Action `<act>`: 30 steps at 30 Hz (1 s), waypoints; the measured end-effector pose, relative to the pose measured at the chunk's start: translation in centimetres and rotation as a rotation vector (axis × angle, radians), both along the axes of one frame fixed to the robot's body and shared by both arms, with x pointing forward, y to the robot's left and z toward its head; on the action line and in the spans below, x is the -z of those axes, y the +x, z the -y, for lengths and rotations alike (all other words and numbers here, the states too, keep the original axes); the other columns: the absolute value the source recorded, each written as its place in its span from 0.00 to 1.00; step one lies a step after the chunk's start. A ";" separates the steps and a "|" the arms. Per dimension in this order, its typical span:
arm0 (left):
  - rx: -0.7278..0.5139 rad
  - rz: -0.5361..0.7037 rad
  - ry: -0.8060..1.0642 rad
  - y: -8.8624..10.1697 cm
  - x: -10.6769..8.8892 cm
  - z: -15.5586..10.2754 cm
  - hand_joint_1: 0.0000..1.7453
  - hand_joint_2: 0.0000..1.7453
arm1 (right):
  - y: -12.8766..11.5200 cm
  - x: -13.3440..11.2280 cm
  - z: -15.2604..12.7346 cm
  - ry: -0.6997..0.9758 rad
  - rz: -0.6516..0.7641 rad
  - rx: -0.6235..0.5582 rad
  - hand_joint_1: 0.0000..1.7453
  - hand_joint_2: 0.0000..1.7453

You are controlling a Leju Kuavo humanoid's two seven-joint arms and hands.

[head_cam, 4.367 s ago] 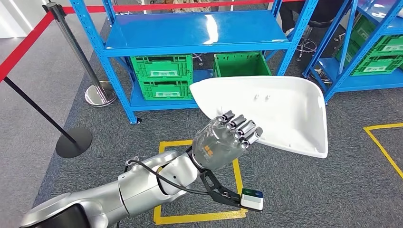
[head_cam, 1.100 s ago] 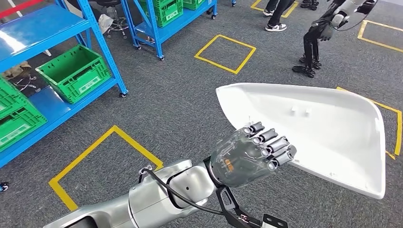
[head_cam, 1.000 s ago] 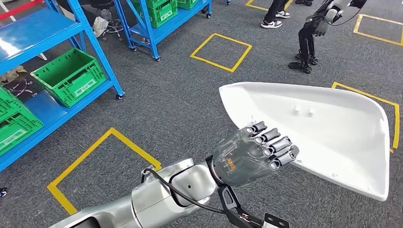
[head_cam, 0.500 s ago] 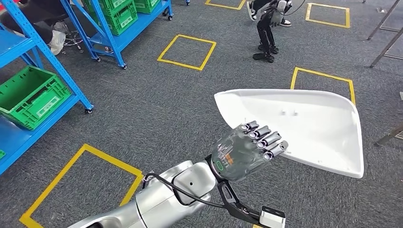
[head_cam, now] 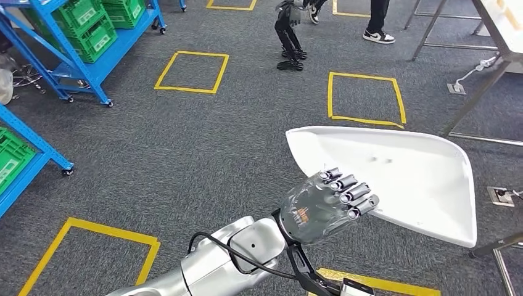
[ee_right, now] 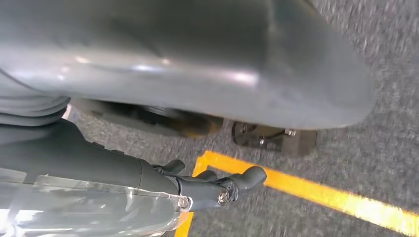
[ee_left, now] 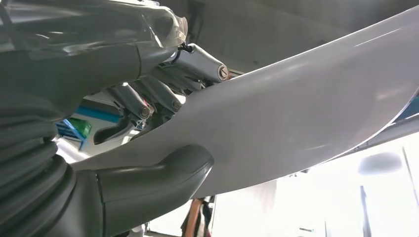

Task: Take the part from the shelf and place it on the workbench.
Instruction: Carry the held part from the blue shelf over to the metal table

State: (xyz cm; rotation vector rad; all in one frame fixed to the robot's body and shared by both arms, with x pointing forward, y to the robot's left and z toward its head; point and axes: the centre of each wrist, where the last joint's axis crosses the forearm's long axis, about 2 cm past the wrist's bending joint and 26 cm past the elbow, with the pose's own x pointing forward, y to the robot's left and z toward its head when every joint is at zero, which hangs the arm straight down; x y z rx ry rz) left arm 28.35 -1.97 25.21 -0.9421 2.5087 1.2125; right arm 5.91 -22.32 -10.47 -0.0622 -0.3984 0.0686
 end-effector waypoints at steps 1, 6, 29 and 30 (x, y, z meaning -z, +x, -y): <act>-0.002 -0.001 -0.003 0.0 0.0 0.0 1.00 1.00 | 0.0 0.0 0.0 0.001 -0.002 -0.001 0.00 0.00; -0.031 -0.005 -0.018 0.3 -0.3 -0.2 1.00 1.00 | -0.1 0.0 -0.1 -0.022 0.007 0.003 0.00 0.00; -0.023 0.023 0.008 0.5 -0.4 -0.1 1.00 1.00 | -0.1 -0.1 -1.0 -0.031 0.027 0.010 0.00 0.00; -0.022 0.024 0.009 0.5 -0.4 -0.1 1.00 1.00 | -0.1 -0.2 -1.0 -0.030 0.027 0.010 0.00 0.00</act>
